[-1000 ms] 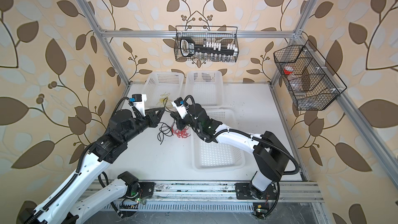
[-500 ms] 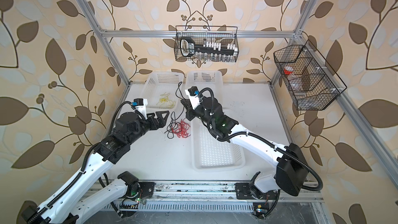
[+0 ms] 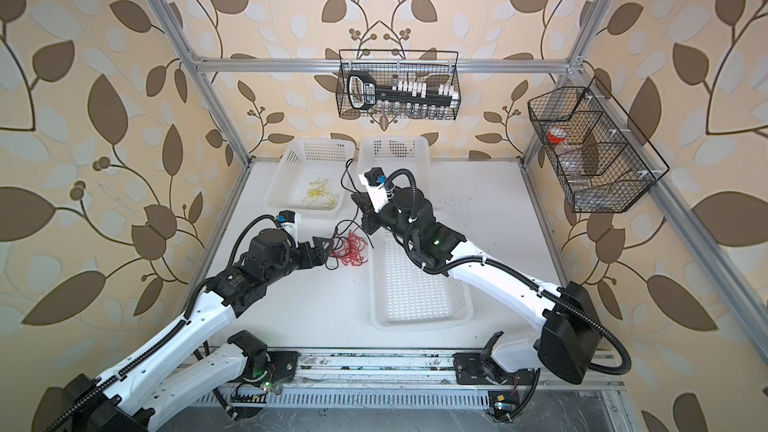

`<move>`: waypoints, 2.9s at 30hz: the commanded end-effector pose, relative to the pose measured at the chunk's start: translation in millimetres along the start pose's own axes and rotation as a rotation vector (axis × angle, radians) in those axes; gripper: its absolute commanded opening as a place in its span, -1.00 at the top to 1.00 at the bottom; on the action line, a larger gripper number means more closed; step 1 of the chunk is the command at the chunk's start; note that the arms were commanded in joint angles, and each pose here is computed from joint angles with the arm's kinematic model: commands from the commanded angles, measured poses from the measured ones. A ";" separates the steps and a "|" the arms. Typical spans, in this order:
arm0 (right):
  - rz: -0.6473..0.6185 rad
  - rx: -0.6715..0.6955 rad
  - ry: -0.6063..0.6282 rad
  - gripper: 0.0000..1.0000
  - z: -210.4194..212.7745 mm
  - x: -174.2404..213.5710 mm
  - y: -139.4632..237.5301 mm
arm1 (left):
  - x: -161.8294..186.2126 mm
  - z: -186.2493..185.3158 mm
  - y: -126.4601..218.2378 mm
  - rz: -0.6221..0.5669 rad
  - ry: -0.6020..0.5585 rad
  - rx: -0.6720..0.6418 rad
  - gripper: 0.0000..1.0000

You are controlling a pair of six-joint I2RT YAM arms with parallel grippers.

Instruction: Untangle the cables

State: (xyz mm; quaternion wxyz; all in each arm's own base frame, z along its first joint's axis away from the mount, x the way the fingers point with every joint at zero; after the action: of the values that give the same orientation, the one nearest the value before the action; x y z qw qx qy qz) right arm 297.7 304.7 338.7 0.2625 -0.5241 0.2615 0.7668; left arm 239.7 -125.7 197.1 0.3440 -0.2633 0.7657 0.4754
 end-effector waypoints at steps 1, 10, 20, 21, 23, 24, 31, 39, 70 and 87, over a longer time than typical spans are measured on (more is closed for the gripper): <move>-0.036 -0.005 0.034 1.00 5.6 -19.5 9.2 | -8.2 -11.3 -3.3 -0.038 0.021 0.080 -0.84; -0.074 -0.032 0.049 1.00 13.4 -36.0 17.9 | -7.7 -12.4 -25.6 -0.079 0.095 0.117 -0.69; -0.099 -0.058 0.051 1.00 19.2 -45.2 28.5 | -7.4 -7.8 -46.0 -0.057 0.117 0.081 -0.23; -0.101 -0.056 0.051 1.00 19.0 -45.4 29.8 | -7.0 -6.7 -47.2 -0.053 0.120 0.073 -0.14; -0.105 -0.049 0.053 1.00 18.0 -45.0 33.3 | -5.3 -4.4 -49.5 -0.042 0.126 0.057 0.11; -0.106 -0.041 0.056 1.00 16.6 -44.4 35.0 | -5.2 -3.6 -49.7 -0.040 0.128 0.048 0.20; -0.116 0.017 0.075 1.00 6.5 -38.7 48.5 | -7.8 2.0 -48.2 -0.037 0.122 -0.005 0.74; -0.077 0.122 0.080 1.00 -14.0 -24.2 58.7 | -13.9 4.7 -41.4 -0.041 0.107 -0.044 1.00; 0.300 0.536 -0.245 1.00 -153.6 144.8 89.0 | -20.7 9.3 -14.8 -0.073 0.053 -0.095 1.00; 0.476 0.578 -0.312 0.24 -159.6 201.7 82.3 | 6.0 32.9 -23.9 0.030 0.083 -0.241 0.58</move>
State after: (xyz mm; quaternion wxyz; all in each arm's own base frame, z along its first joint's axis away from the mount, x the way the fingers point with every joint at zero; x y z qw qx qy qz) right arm 283.4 161.7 106.3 0.2465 -0.2336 0.5361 0.7728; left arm 260.0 -111.9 165.7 0.2731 -0.2981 0.7350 0.5443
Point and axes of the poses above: each gripper's point midway between its finger pads, its own y axis back along the fingers, its own z axis along the line the jaws close on, x = y × z, the point moved 4 cm from there along y, back along the fingers, and after that the axes turned 14 degrees about -y, right-handed, at the moved point
